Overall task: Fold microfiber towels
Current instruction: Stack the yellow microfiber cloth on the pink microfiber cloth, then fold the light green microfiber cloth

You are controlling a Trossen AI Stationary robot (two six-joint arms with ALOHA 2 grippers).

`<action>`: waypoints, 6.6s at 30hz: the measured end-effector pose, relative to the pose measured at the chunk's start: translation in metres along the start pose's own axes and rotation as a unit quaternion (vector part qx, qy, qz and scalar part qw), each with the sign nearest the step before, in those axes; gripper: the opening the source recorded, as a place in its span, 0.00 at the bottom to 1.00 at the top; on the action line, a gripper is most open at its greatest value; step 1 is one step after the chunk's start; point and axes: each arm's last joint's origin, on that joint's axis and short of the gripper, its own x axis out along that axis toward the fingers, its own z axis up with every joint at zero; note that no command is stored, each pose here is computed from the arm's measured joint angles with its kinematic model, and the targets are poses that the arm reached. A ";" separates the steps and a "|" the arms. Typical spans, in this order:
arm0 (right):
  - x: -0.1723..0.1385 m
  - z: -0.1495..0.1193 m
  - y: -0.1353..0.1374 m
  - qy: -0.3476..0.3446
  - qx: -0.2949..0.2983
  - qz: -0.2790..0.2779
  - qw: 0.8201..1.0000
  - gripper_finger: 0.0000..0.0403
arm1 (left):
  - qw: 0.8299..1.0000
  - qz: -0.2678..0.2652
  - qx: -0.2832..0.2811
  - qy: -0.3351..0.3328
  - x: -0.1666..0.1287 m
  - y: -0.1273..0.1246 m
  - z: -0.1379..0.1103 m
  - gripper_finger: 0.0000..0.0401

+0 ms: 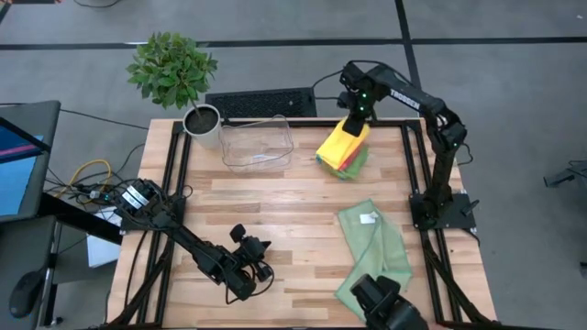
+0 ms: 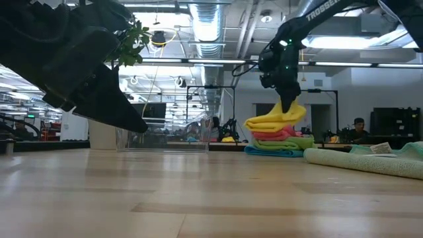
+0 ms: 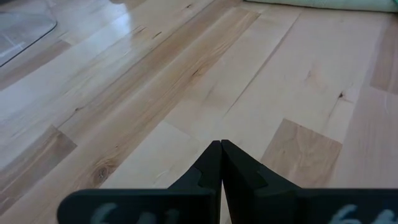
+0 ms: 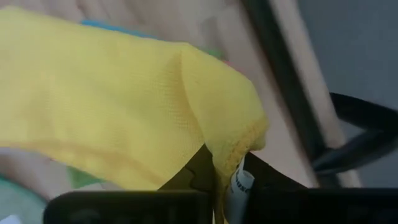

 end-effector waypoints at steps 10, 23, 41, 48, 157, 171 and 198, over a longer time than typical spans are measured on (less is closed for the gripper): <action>-0.001 0.004 -0.003 -0.012 0.007 -0.040 0.999 0.29 | 1.000 0.000 -0.001 0.000 0.000 0.000 0.000 0.00; -0.022 0.017 0.003 -0.162 0.047 0.051 0.984 0.57 | 1.000 -0.001 0.000 0.000 0.000 0.000 0.000 0.00; 0.063 -0.045 0.103 -0.439 0.060 -0.052 0.895 0.40 | 0.999 -0.029 0.002 -0.015 -0.006 -0.009 0.000 0.00; 0.099 -0.073 0.115 -0.418 0.083 -0.028 0.904 0.31 | 0.999 -0.038 -0.002 -0.017 -0.007 -0.011 0.001 0.00; 0.043 -0.140 0.381 -0.255 0.063 0.163 0.951 0.03 | 0.924 -0.258 0.207 -0.190 0.064 -0.004 0.107 0.54; 0.022 -0.129 0.397 -0.285 0.024 0.181 0.941 0.03 | 0.911 -0.271 0.252 -0.183 0.075 0.004 0.110 0.62; 0.018 -0.124 0.400 -0.304 0.020 0.213 0.928 0.04 | 0.862 -0.303 0.347 -0.213 0.071 -0.008 0.129 0.23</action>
